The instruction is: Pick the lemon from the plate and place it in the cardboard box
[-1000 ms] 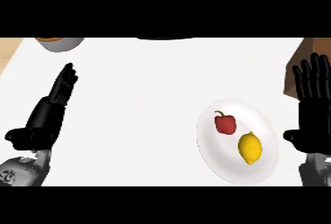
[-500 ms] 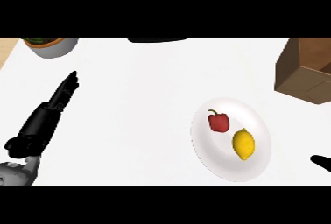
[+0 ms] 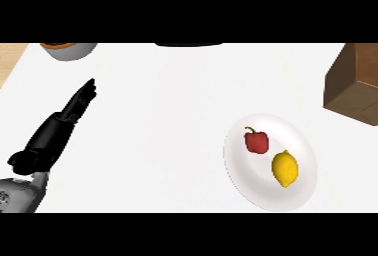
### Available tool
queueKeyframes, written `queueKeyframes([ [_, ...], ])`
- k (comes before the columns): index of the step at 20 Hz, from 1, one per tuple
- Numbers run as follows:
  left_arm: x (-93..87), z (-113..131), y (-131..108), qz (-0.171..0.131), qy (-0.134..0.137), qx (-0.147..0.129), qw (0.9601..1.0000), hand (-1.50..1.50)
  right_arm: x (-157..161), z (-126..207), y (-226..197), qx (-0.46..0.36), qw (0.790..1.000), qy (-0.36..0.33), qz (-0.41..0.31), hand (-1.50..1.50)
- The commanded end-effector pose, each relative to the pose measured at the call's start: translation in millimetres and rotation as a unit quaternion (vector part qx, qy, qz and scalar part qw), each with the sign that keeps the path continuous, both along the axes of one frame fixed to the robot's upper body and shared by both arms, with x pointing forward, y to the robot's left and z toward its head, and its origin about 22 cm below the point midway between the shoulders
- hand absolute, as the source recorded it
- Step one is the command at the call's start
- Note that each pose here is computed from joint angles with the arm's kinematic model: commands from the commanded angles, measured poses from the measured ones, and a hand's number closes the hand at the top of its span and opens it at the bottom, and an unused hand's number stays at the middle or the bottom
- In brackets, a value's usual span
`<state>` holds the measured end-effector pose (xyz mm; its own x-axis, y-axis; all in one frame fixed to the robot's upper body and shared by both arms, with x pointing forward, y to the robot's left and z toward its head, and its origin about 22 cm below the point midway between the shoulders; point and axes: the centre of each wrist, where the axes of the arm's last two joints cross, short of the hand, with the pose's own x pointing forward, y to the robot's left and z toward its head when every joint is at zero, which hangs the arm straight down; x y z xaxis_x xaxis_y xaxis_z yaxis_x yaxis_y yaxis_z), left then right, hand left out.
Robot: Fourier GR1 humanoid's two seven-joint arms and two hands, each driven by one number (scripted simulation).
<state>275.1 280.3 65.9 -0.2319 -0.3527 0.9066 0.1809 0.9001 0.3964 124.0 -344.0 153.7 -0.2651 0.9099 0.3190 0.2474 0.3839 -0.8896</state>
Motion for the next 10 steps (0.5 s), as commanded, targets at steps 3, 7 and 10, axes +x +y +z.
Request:
queueKeyframes([
  [3,14.1,13.2,-0.6,-0.017,-0.007,0.006,0.9998,0.0,-15.4,13.1,33.1,-0.123,0.986,0.112,-0.03,-1.5],
  [7,17.9,7.7,-11.2,-0.018,-0.005,-0.001,0.9998,0.0,-18.4,21.1,60.3,-0.145,0.976,0.154,-0.046,-1.5],
  [10,10.2,-7.6,-18.6,-0.024,-0.004,0.007,0.9997,0.0,-16.1,22.0,64.8,-0.183,0.964,0.177,-0.073,-1.5],
])
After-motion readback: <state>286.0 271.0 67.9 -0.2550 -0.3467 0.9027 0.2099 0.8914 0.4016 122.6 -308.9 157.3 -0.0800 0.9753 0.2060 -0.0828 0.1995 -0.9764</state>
